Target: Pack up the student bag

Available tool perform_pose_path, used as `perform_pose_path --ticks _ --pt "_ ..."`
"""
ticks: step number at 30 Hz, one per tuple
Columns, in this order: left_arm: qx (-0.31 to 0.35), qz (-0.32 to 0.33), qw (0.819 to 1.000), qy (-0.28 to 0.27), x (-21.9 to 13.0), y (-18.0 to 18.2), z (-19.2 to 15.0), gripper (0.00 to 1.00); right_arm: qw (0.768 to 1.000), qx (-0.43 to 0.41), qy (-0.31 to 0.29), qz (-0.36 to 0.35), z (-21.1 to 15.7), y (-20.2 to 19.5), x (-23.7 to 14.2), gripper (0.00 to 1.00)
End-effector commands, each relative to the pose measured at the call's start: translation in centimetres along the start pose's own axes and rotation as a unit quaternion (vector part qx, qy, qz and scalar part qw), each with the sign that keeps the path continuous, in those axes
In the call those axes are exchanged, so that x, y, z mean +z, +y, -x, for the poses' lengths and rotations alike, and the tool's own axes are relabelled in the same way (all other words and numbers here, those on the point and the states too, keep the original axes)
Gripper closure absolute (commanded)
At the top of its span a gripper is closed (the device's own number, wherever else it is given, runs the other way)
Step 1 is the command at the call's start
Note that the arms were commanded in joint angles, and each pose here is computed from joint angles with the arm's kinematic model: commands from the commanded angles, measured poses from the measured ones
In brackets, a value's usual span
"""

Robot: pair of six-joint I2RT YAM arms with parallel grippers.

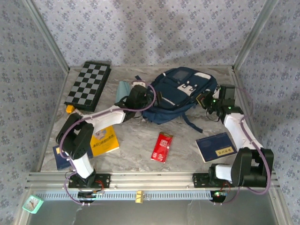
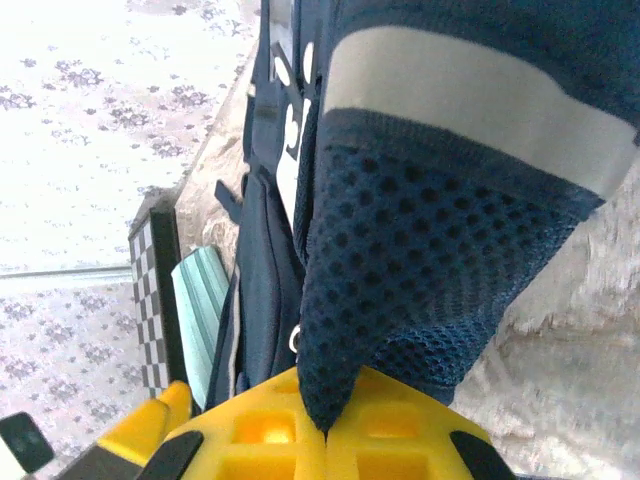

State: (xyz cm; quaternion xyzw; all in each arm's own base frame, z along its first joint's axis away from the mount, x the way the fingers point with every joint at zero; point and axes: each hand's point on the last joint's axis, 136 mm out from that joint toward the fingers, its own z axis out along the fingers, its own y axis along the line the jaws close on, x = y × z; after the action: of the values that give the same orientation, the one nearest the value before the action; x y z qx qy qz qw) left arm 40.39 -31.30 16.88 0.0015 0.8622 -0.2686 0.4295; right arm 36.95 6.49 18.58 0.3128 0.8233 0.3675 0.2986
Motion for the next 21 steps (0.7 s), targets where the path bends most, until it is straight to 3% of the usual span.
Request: perform_pose_path --ticks 1,5,9,14,21 --pt "0.064 -0.014 0.998 0.011 -2.4 -0.7 1.6 0.01 0.997 0.062 -0.043 0.017 0.3 0.4 -0.1 1.0" --pt "0.094 -0.013 0.995 0.001 -7.1 -1.2 0.6 0.04 0.995 0.083 -0.057 0.018 -0.9 0.7 -0.2 1.0" --pt "0.141 -0.032 0.99 -0.005 -10.6 -4.4 -3.3 0.11 0.994 0.086 -0.073 -0.004 -1.5 0.2 -0.6 1.0" --pt "0.166 -0.059 0.984 -0.009 -11.2 -8.8 -8.8 0.22 0.993 0.1 -0.065 -0.006 -2.3 -0.1 -0.4 1.0" --pt "0.228 -0.103 0.968 -0.026 -9.3 -16.5 -14.4 0.34 0.991 0.123 -0.051 0.005 -3.5 0.2 -0.8 1.0"
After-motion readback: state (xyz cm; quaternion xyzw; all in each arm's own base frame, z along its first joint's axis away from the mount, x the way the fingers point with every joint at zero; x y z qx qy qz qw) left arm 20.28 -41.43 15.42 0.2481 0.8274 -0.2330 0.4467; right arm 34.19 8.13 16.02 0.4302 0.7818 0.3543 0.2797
